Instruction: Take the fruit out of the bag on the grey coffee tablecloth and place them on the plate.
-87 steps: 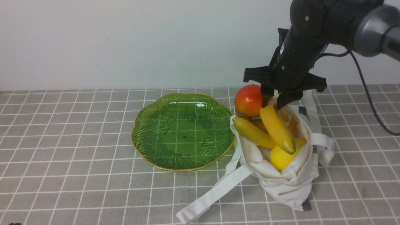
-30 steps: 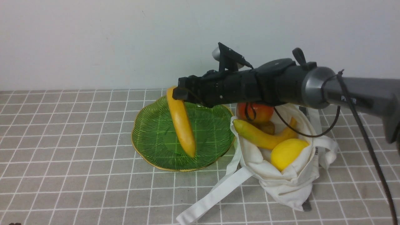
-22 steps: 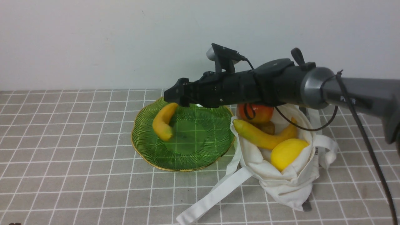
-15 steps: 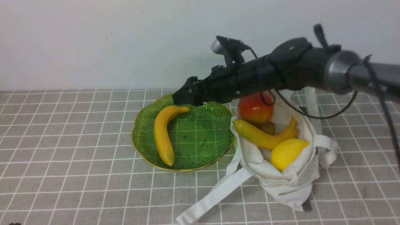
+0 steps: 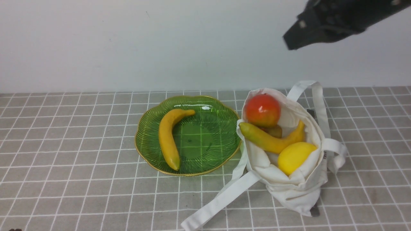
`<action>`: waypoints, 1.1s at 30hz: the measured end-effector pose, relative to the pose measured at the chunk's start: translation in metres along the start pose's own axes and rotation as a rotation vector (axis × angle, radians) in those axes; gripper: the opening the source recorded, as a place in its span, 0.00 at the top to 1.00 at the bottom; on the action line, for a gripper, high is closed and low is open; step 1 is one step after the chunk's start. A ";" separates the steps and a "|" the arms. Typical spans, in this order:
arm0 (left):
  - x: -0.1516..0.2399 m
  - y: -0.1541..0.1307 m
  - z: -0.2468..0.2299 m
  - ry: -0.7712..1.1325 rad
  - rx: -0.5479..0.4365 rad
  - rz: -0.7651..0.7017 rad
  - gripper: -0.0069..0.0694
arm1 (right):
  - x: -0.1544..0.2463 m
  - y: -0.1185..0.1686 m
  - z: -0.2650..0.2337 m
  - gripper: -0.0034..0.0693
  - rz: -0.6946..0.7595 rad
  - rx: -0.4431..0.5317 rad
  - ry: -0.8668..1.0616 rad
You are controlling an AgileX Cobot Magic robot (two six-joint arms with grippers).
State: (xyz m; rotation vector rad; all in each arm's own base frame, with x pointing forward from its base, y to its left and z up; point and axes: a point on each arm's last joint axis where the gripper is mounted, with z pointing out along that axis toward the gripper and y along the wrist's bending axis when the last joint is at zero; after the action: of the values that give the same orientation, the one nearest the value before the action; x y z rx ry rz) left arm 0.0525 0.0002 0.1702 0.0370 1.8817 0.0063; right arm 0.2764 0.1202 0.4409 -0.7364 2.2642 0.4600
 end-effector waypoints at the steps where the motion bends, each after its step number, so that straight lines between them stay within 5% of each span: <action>1: 0.000 0.000 0.000 0.000 0.000 0.000 0.92 | 0.005 0.004 -0.014 0.97 0.003 0.020 -0.015; 9: 0.000 0.000 0.000 0.000 0.000 0.000 0.92 | 0.108 0.036 -0.082 0.97 0.047 0.149 -0.123; 18: 0.000 0.000 0.000 0.000 0.000 0.000 0.92 | 0.239 0.042 -0.084 0.97 -0.067 0.432 -0.966; 24: 0.000 0.000 0.000 0.000 0.000 0.000 0.92 | 0.270 0.048 -0.095 0.97 -0.093 0.481 -1.189; 33: 0.000 0.000 0.000 0.000 0.000 0.000 0.92 | 0.274 0.050 -0.098 0.97 -0.100 0.489 -1.228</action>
State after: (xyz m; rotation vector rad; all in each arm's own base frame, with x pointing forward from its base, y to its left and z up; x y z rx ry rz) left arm 0.0525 0.0002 0.1702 0.0370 1.8817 0.0063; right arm 0.0329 0.0068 0.3189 -0.1770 1.0886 0.1841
